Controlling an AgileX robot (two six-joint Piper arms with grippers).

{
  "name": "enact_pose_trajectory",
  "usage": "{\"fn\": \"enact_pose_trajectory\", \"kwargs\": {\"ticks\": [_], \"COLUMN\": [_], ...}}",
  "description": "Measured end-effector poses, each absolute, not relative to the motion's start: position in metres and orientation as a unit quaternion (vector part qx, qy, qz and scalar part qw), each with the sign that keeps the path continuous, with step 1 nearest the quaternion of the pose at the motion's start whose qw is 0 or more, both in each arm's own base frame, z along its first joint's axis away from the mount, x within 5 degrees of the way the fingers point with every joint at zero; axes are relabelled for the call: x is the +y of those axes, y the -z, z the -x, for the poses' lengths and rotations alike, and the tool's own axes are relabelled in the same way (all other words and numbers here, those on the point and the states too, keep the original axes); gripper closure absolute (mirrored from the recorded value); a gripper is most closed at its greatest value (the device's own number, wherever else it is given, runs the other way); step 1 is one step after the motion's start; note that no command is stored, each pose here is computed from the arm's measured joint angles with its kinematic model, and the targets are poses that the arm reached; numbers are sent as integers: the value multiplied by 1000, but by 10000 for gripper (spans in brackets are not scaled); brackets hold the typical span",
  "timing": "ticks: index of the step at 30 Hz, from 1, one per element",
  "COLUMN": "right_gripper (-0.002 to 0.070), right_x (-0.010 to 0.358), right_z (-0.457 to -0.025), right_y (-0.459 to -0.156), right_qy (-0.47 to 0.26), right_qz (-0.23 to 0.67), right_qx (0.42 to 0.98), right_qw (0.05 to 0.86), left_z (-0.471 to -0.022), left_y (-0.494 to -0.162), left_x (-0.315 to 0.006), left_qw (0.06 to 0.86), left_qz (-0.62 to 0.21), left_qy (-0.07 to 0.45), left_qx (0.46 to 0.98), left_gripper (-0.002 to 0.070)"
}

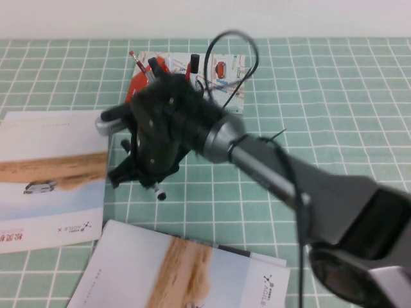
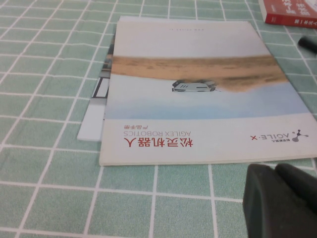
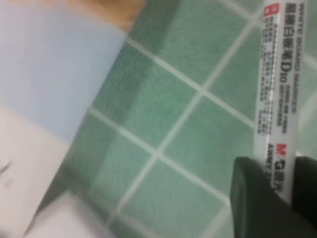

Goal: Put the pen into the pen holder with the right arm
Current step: Pick up the pen on the table, then place the pen onto the pen holder

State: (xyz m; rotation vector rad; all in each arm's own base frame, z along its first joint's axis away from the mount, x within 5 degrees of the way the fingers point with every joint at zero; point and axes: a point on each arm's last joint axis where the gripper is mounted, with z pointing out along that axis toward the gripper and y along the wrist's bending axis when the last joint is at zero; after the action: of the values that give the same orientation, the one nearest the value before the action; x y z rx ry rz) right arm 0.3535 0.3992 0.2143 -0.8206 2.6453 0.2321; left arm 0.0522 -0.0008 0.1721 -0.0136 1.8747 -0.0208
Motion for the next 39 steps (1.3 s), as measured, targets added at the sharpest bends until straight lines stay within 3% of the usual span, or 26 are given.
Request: {"fn": "enact_pose_trajectory", "kwargs": {"ticks": [6,10,15,24,29,39], "right_gripper": [561,561,561,561,561,561], "right_x": [368,341,310,292,302,324], "right_z": [-332,-312,-303,-328,-346,-383], "right_y": [-263,-263,-269,-249,-235,-208], "right_qy": [-68,-67,-120,-282,-301,-270], "right_qz": [295,287,267,222,209,188], "right_qx": [935,938,908,755,665,637], "right_qw": [183,181,300,548,651,697], "left_z": [-52,-52,-52,-52,-52,-52], "left_y": [-172,-172,-172,-172,-172,-172], "left_x": [-1,-1,-1,-1,-1,-1], "left_qw": [592,592,592,592,592,592], "left_qz": [6,6,6,6,6,6], "left_qy": [9,9,9,8,8,8], "left_qx": [806,806,806,806,806,806], "left_gripper": [679,679,679,679,679,679]}}
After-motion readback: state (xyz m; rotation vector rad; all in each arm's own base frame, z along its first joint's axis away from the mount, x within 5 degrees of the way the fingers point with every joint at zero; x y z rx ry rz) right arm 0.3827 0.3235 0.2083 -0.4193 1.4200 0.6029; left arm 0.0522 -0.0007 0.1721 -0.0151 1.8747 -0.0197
